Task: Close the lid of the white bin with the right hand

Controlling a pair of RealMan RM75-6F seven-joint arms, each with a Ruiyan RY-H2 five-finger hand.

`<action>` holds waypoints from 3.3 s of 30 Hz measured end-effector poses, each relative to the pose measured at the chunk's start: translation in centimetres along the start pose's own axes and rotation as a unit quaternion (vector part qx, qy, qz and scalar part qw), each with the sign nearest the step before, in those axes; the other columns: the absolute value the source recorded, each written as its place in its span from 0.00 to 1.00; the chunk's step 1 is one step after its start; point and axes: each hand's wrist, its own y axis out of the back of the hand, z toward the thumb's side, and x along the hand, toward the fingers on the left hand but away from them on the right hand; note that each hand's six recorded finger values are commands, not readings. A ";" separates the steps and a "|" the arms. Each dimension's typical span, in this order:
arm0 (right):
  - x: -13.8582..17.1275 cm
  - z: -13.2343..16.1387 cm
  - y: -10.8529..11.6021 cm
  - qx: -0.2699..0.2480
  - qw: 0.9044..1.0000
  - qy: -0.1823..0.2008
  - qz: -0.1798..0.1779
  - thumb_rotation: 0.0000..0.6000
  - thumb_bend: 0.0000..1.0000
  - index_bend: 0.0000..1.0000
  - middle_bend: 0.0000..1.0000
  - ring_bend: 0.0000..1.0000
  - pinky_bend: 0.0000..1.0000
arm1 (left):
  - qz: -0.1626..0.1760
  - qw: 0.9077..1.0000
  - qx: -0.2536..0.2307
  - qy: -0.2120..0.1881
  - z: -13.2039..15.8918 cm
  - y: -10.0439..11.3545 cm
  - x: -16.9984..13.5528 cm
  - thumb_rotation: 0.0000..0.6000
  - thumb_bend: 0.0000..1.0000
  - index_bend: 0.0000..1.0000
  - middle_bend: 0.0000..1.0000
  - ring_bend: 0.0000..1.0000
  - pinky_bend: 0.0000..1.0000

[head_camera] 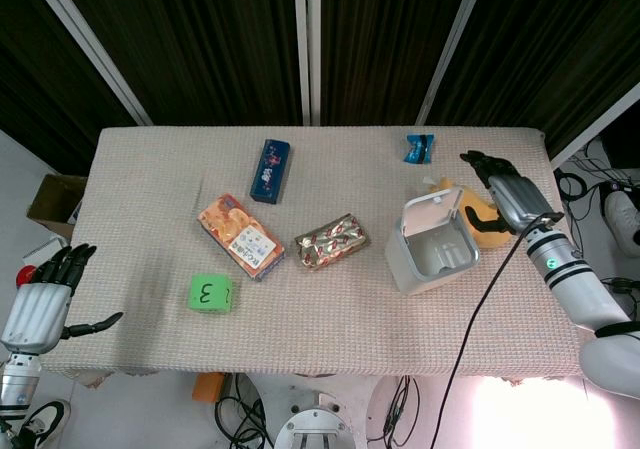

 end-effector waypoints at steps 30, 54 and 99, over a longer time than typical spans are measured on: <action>0.5 1.0 -1.6 -0.036 0.998 0.048 0.022 1.00 1.00 0.00 0.12 0.00 0.00 | -0.011 1.000 0.000 -0.008 0.1 -0.4 0.3 0.40 0.00 0.07 0.08 0.06 0.23; 5.4 0.0 -5.6 0.045 0.994 0.091 0.031 1.00 1.00 0.00 0.21 0.00 0.00 | -0.015 1.000 0.004 -0.010 0.4 -0.6 0.0 0.40 0.00 0.07 0.08 0.06 0.23; 12.9 -4.3 -7.6 0.109 0.984 0.064 -0.126 1.00 0.70 0.00 0.00 0.00 0.00 | 0.012 1.000 -0.011 -0.016 0.3 -0.4 -0.4 0.39 0.00 0.07 0.08 0.06 0.23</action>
